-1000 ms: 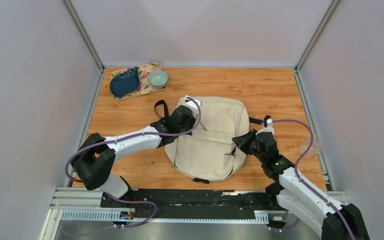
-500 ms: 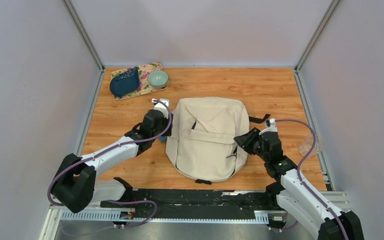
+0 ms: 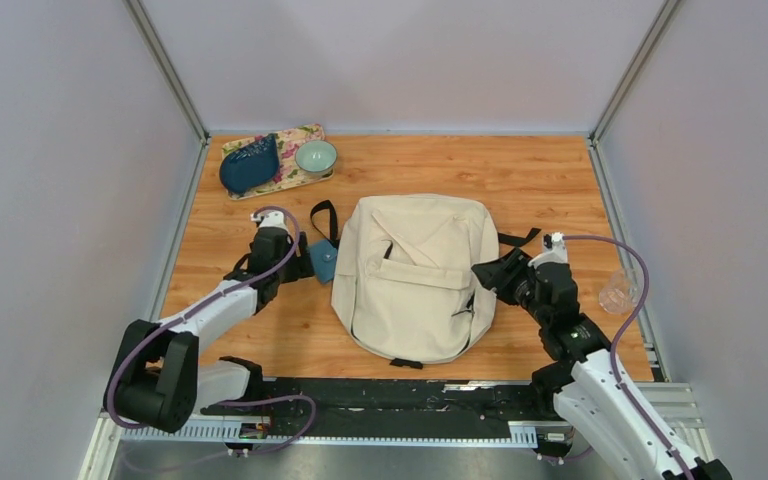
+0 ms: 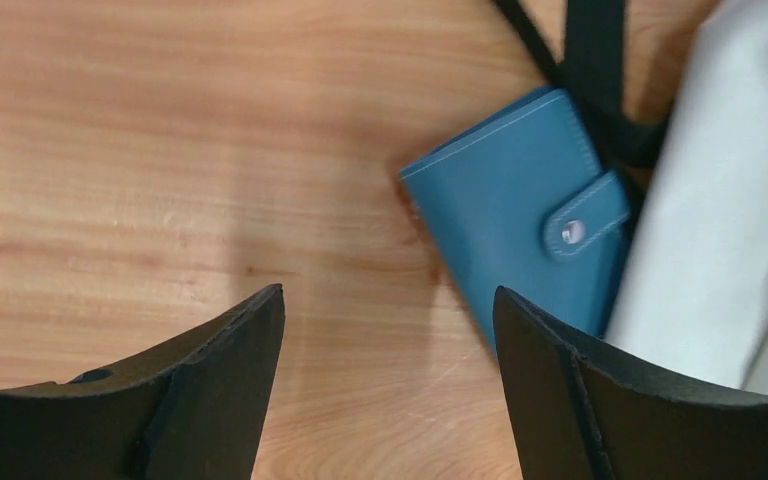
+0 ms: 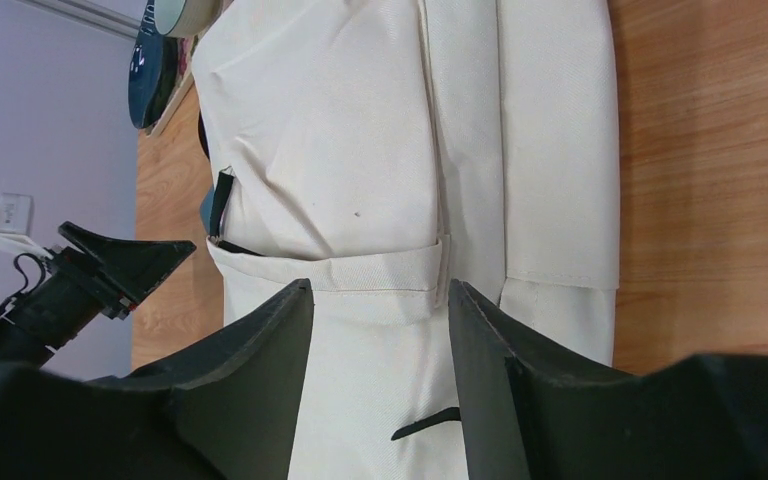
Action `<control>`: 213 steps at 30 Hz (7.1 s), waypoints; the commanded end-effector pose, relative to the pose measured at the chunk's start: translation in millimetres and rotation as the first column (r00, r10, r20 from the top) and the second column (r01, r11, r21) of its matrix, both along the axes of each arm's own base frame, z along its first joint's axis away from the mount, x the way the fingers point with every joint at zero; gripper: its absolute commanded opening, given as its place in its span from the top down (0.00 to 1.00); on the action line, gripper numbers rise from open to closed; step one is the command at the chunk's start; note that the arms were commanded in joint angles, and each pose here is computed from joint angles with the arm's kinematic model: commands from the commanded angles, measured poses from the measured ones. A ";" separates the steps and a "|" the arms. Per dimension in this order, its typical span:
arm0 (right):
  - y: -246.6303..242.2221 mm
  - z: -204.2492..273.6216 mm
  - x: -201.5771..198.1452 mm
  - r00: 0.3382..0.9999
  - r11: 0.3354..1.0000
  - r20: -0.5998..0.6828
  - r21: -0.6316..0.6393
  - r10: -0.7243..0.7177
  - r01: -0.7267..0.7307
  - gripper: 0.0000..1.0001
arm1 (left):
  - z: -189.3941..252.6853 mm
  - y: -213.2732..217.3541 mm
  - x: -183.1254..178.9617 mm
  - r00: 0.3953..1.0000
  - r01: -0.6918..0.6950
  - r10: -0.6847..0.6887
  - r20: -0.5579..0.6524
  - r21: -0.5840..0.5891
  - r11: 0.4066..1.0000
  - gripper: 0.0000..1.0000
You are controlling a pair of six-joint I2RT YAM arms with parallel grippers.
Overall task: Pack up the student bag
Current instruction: Unzip the student bag at the center of the board, then pick up the personal item from the center of the board, then place the personal item in the student bag.
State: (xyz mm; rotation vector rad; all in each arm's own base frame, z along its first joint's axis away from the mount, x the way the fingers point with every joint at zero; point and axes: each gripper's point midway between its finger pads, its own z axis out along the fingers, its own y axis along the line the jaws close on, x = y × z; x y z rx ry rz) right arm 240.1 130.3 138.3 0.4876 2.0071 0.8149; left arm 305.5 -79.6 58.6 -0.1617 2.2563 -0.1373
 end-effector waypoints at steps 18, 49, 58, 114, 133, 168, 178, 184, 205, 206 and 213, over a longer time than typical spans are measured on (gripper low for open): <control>7.4 -2.7 -2.6 0.999 0.999 -0.035 0.037 0.024 -0.023 0.45 | -49.7 -43.4 6.8 0.984 -0.011 -0.047 -0.173 -0.322 0.947 0.42; 33.7 29.2 -8.5 0.985 0.978 0.037 0.123 0.168 -0.171 0.45 | 54.1 -11.9 -1.0 0.989 0.034 0.001 0.151 -0.231 0.972 1.00; 48.1 33.2 -12.3 0.971 0.958 0.050 0.156 0.235 -0.240 0.44 | 95.2 -30.5 -8.4 0.965 0.161 -0.090 0.247 -0.287 0.944 1.00; 166.3 84.8 -19.2 0.825 0.782 0.236 0.267 0.514 -0.563 1.00 | 148.8 -182.2 -74.6 0.688 0.696 -0.594 0.418 -0.611 0.376 0.68; 14.2 71.4 -15.6 0.980 0.993 0.180 0.089 -0.087 0.072 1.00 | 142.1 -203.9 -43.5 0.683 0.729 -0.657 0.317 -0.334 0.597 0.24; -28.2 70.8 -48.6 0.964 0.980 0.200 0.135 -0.174 0.149 1.00 | 41.1 -288.0 4.6 0.858 0.455 -0.493 -0.141 -0.234 0.859 0.45; -8.0 59.9 -52.7 0.981 0.986 0.173 0.158 -0.084 0.056 1.00 | 46.5 -284.9 4.7 0.852 0.483 -0.512 -0.109 -0.215 0.849 1.00; 29.1 61.4 -55.4 0.983 0.955 0.178 0.282 0.042 -0.091 1.00 | 85.7 -289.6 7.1 0.843 0.521 -0.538 -0.009 -0.237 0.820 1.00; 108.4 37.4 -63.6 0.946 0.801 0.033 0.523 0.323 -0.292 1.00 | 144.2 -263.4 1.8 0.840 0.540 -0.523 0.148 -0.335 0.772 1.00; 111.8 34.8 -66.6 0.940 0.800 0.019 0.518 0.341 -0.301 1.00 | 142.9 -263.3 1.2 0.838 0.541 -0.525 0.145 -0.338 0.770 1.00; 117.6 35.3 -78.5 0.925 0.789 0.020 0.515 0.379 -0.334 1.00 | 141.5 -257.6 2.7 0.842 0.534 -0.519 0.145 -0.357 0.766 1.00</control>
